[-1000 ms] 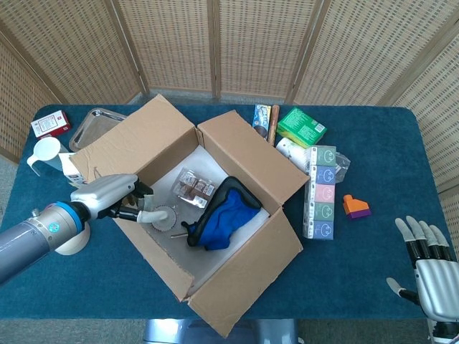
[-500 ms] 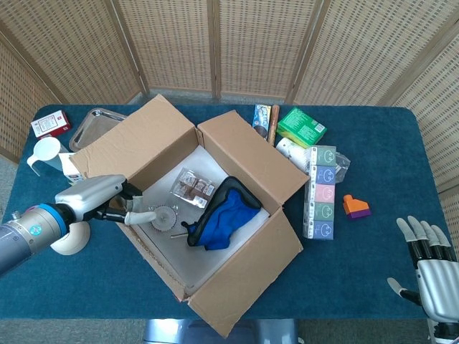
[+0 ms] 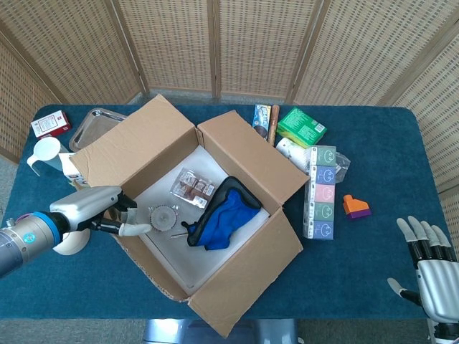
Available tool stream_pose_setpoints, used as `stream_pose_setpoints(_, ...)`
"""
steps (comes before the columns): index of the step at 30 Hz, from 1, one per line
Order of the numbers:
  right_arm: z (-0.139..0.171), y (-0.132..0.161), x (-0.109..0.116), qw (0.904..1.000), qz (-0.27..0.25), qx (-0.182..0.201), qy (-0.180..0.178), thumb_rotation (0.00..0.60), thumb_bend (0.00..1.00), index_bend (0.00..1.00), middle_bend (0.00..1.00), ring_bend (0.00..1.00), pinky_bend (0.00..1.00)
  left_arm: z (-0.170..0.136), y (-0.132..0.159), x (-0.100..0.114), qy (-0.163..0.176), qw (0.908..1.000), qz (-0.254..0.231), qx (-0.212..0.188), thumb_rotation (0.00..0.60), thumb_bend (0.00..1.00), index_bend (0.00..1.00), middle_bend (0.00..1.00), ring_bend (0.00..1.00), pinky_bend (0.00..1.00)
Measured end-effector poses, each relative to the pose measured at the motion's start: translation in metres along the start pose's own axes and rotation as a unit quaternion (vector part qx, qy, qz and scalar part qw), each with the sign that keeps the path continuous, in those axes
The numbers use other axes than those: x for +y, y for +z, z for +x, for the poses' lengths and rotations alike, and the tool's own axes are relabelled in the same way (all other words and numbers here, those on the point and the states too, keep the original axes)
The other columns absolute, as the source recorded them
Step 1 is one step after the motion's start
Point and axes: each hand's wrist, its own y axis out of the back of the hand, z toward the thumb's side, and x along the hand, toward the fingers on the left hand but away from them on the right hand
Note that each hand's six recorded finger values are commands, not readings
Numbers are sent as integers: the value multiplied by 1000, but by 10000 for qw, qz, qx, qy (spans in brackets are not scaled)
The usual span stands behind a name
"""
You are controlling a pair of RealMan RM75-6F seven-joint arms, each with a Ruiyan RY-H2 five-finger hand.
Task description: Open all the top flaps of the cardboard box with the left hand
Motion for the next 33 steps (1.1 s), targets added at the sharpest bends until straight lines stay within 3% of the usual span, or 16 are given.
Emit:
stream_pose_setpoints(16, 0, -1, 2, 10000, -33, -6, 3, 600, 0, 0, 0, 0, 0, -1, -41, -41, -497, 9974, 463, 222, 199, 0, 604, 673, 433, 390)
stream_pose_setpoints(19, 0, -1, 1, 10000, -29, -10, 5, 600, 0, 0, 0, 0, 0, 1, -49, -47, -530, 9966, 584, 231, 197, 0, 598, 645, 404, 347)
stream_pose_setpoints(25, 0, -1, 1, 10000, -25, -9, 7, 600, 0, 0, 0, 0, 0, 6, -56, -38, -107, 9971, 730, 185, 191, 0, 538, 458, 273, 265)
stream_pose_setpoints(29, 0, -1, 1, 10000, -38, -9, 8, 600, 0, 0, 0, 0, 0, 7, -62, -23, 523, 9938, 968, 150, 189, 0, 405, 171, 76, 185)
stream_pose_setpoints(31, 0, 0, 1, 10000, -42, 8, 15, 600, 0, 0, 0, 0, 0, 6, -66, -18, 818, 9904, 1107, 149, 287, 0, 320, 43, 8, 121)
stream_pose_setpoints(33, 0, 0, 2, 10000, -53, 22, 16, 600, 0, 0, 0, 0, 0, 5, -72, -13, 1146, 9849, 1290, 153, 416, 0, 272, 4, 0, 90)
